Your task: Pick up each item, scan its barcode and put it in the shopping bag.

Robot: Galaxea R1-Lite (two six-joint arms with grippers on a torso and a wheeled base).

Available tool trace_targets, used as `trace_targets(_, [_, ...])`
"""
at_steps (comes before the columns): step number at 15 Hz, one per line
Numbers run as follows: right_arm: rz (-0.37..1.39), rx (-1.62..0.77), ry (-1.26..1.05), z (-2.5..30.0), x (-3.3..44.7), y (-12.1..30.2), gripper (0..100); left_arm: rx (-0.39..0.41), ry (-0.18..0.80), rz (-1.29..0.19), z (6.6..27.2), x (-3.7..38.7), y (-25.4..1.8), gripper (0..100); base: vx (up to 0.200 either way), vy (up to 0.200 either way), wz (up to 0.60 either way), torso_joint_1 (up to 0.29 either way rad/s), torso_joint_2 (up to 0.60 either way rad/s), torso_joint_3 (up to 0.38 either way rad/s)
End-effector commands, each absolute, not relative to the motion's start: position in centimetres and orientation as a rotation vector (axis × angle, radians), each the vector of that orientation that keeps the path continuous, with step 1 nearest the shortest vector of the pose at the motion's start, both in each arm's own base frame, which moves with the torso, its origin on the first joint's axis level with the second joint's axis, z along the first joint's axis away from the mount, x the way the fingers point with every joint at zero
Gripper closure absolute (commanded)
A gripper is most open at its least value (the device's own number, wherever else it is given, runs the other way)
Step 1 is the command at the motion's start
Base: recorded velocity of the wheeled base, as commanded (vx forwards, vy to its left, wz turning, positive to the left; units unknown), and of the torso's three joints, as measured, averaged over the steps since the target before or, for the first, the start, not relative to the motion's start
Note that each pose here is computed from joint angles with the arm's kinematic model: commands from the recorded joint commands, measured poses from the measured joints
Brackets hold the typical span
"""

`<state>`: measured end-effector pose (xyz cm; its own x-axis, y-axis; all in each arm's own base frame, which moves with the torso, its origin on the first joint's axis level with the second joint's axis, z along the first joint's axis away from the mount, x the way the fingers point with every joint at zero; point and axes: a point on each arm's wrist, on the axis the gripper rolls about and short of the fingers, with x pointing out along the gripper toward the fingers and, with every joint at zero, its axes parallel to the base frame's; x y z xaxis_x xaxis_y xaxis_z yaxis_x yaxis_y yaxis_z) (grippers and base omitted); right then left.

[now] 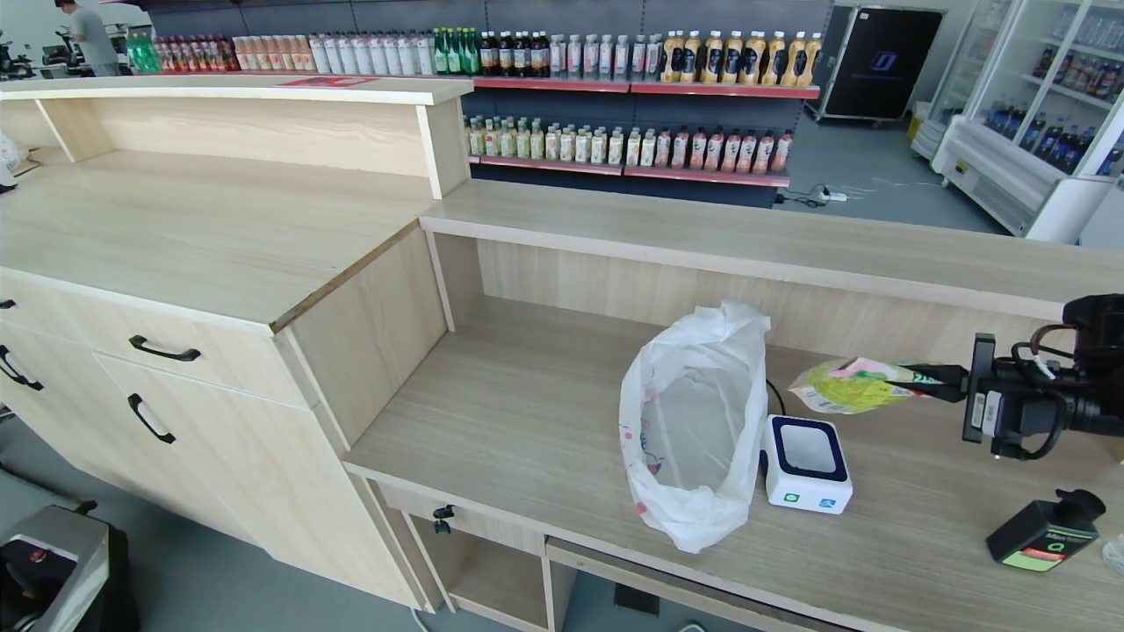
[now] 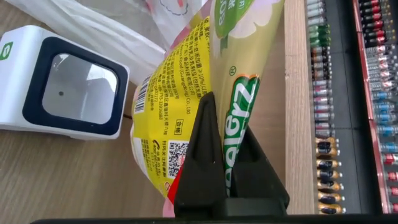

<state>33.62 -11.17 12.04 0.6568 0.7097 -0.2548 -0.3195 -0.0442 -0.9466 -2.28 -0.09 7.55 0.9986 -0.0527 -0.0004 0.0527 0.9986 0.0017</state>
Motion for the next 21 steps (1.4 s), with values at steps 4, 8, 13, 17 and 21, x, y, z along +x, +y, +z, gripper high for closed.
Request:
trace_targets(4, [0.885,-1.349,-0.351,11.2,34.5,-10.9,100,0.002,0.001,-0.054,7.6,-2.3,-0.1,0,0.0,0.0,0.0,0.0,0.0,0.0])
trace_targets(8, [0.906,-1.328,-0.35,10.6,35.1,-10.5,100,0.002,0.001,-0.054,7.6,-2.3,-0.1,0,0.0,0.0,0.0,0.0,0.0,0.0])
trace_targets(13, [0.929,-1.312,-0.352,10.0,35.7,-9.9,100,0.002,0.001,-0.052,7.6,-2.3,-0.1,0,0.0,0.0,0.0,0.0,0.0,0.0])
trace_targets(17, [0.925,-1.32,-0.36,10.1,35.9,-10.0,100,0.002,0.001,-0.052,7.6,-2.3,-0.1,0,0.0,0.0,0.0,0.0,0.0,0.0])
trace_targets(21, [0.925,-1.322,-0.36,9.9,36.1,-10.0,100,0.002,0.001,-0.052,7.6,-2.3,-0.1,0,0.0,0.0,0.0,0.0,0.0,0.0])
